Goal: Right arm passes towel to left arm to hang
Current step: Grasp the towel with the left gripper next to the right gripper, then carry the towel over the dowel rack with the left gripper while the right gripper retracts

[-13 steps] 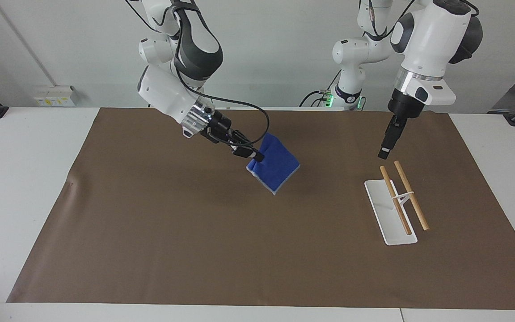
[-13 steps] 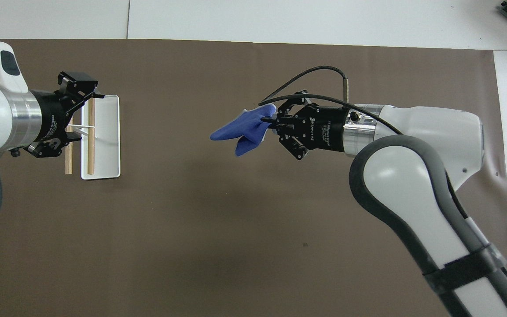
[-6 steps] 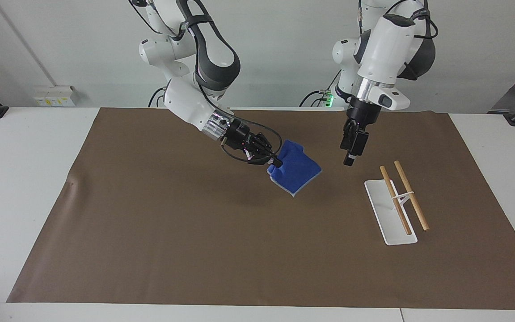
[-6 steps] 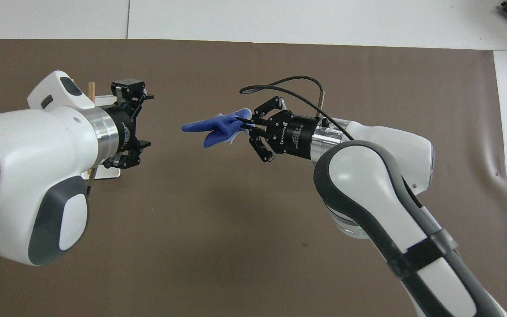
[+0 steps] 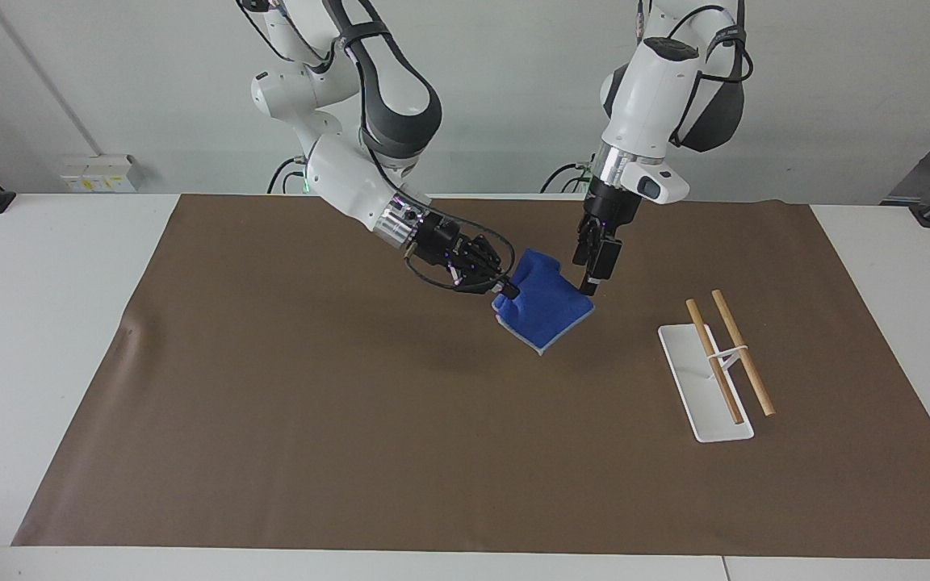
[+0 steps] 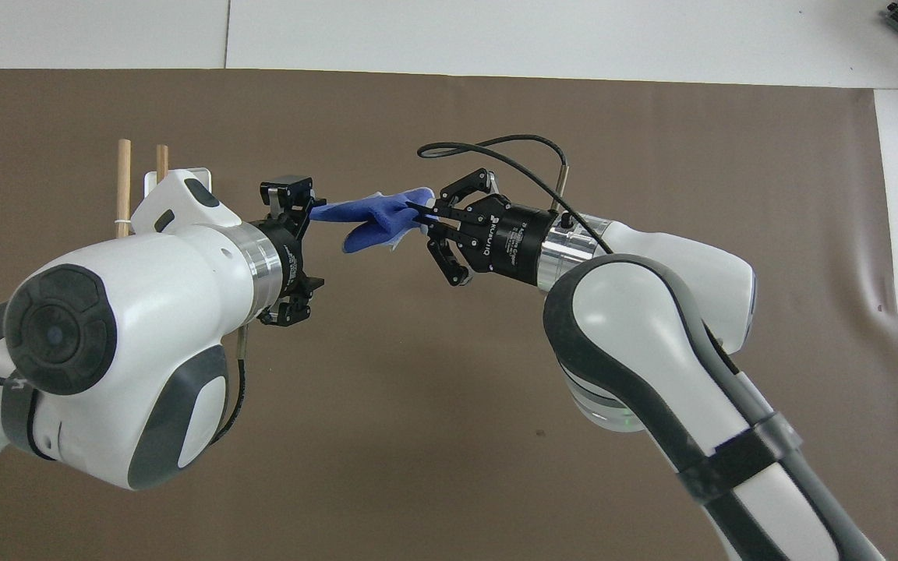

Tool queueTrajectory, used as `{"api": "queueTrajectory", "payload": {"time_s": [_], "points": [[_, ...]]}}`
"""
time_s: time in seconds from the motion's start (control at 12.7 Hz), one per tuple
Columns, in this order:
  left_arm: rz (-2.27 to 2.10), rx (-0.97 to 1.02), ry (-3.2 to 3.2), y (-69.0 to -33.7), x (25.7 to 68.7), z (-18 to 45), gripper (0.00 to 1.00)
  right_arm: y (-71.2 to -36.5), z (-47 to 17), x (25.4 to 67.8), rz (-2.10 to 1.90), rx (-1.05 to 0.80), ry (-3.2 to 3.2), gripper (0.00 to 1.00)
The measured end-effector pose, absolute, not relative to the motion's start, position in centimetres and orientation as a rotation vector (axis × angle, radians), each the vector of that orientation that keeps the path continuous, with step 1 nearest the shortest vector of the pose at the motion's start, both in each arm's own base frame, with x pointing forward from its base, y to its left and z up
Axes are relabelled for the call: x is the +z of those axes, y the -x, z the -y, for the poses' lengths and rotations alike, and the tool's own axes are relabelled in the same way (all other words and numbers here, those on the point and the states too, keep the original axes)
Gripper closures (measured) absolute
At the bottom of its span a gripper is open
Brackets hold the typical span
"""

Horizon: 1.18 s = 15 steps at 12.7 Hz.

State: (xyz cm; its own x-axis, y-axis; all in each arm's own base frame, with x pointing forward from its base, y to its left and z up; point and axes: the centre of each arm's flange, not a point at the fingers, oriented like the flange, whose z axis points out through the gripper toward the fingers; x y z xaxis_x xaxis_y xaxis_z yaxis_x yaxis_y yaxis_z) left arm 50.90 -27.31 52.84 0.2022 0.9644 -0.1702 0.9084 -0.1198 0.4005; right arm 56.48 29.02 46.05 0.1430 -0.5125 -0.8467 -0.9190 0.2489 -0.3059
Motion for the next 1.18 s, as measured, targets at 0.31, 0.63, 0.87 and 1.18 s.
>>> {"api": "queueTrajectory", "payload": {"time_s": [0.31, 0.63, 0.87, 1.18], "points": [[-1.751, 0.169, -2.001, -52.1, 51.6, 27.2, 0.33, -56.0, -30.0, 46.1, -1.501, 0.513, 1.404, 0.94], [-1.793, 0.151, -1.960, -52.3, 51.4, 27.2, 0.63, -55.9, -30.2, 46.1, -1.500, 0.514, 1.405, 0.94], [-1.754, 0.167, -1.996, -52.4, 51.4, 27.0, 0.98, -55.9, -30.2, 46.1, -1.500, 0.514, 1.405, 0.94], [-1.601, 0.250, -2.138, -53.8, 51.3, 24.2, 0.98, -56.0, -30.0, 46.2, -1.479, 0.484, 1.424, 0.75]]}}
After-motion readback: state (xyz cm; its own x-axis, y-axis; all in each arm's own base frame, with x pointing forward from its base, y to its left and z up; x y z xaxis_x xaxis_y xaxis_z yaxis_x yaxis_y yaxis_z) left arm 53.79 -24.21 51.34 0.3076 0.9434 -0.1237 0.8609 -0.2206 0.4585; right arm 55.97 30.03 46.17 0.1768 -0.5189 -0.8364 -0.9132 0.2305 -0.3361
